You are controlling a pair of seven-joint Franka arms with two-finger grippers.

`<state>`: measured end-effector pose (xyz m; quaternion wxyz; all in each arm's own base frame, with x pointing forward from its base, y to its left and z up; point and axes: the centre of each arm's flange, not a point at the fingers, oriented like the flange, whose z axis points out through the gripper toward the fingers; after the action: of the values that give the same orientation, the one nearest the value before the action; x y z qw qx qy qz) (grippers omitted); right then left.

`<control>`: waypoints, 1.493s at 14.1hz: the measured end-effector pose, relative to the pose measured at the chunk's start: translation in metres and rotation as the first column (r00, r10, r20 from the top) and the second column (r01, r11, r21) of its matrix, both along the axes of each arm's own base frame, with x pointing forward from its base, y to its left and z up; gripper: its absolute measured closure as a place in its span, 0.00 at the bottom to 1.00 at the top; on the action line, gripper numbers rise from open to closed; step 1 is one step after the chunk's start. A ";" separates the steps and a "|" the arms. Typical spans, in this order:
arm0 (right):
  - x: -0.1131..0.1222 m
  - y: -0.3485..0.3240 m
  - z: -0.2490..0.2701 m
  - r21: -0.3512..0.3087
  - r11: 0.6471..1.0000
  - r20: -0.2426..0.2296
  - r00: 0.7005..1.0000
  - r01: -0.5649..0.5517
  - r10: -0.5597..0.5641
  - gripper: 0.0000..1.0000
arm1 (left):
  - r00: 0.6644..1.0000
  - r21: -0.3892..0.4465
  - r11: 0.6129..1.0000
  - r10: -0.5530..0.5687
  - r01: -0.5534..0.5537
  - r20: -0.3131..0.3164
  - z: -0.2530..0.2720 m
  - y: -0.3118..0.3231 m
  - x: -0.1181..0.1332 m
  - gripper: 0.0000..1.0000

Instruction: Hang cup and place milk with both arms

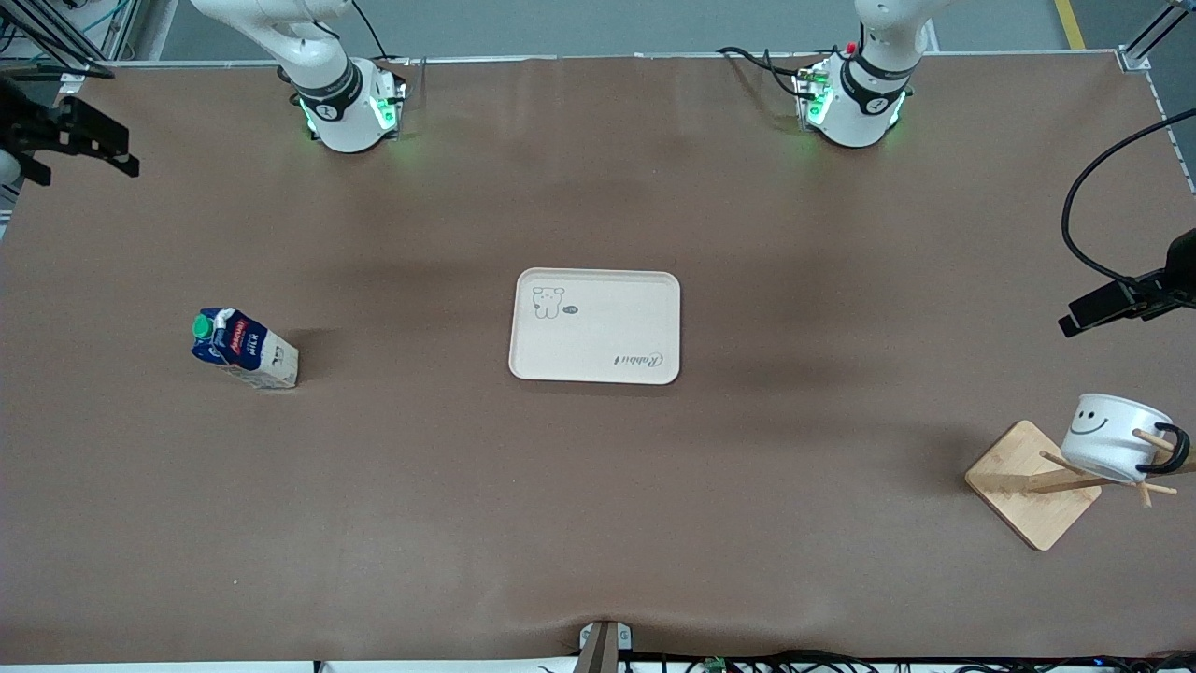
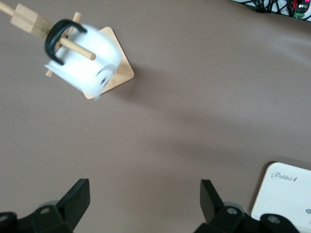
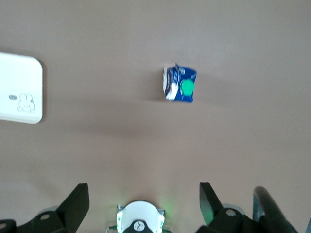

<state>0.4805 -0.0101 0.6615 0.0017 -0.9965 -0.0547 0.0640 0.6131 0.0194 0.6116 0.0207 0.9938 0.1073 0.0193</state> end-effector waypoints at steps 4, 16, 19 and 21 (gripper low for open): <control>0.007 0.005 -0.005 0.019 0.998 0.054 0.997 0.060 -0.061 0.00 | 1.000 0.019 1.000 -0.002 0.001 0.017 0.019 -0.006 -0.011 0.00; 0.029 -0.011 -0.003 -0.004 0.993 0.088 0.989 0.117 -0.117 0.00 | 0.997 0.065 0.996 -0.053 0.057 -0.058 0.043 -0.061 -0.078 0.00; 0.030 -0.012 -0.005 -0.004 0.993 0.083 0.990 0.119 -0.118 0.00 | 0.996 0.035 0.997 -0.063 0.065 -0.061 0.042 -0.063 -0.080 0.00; 0.030 -0.012 -0.005 -0.004 0.993 0.084 0.989 0.119 -0.118 0.00 | 0.994 0.033 0.995 -0.090 0.092 -0.060 0.041 -0.062 -0.080 0.00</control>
<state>0.5101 -0.0222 0.6569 -0.0011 -0.9997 0.0049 0.0224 0.5335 -0.0429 0.6530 0.0005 0.9980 0.0620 -0.0088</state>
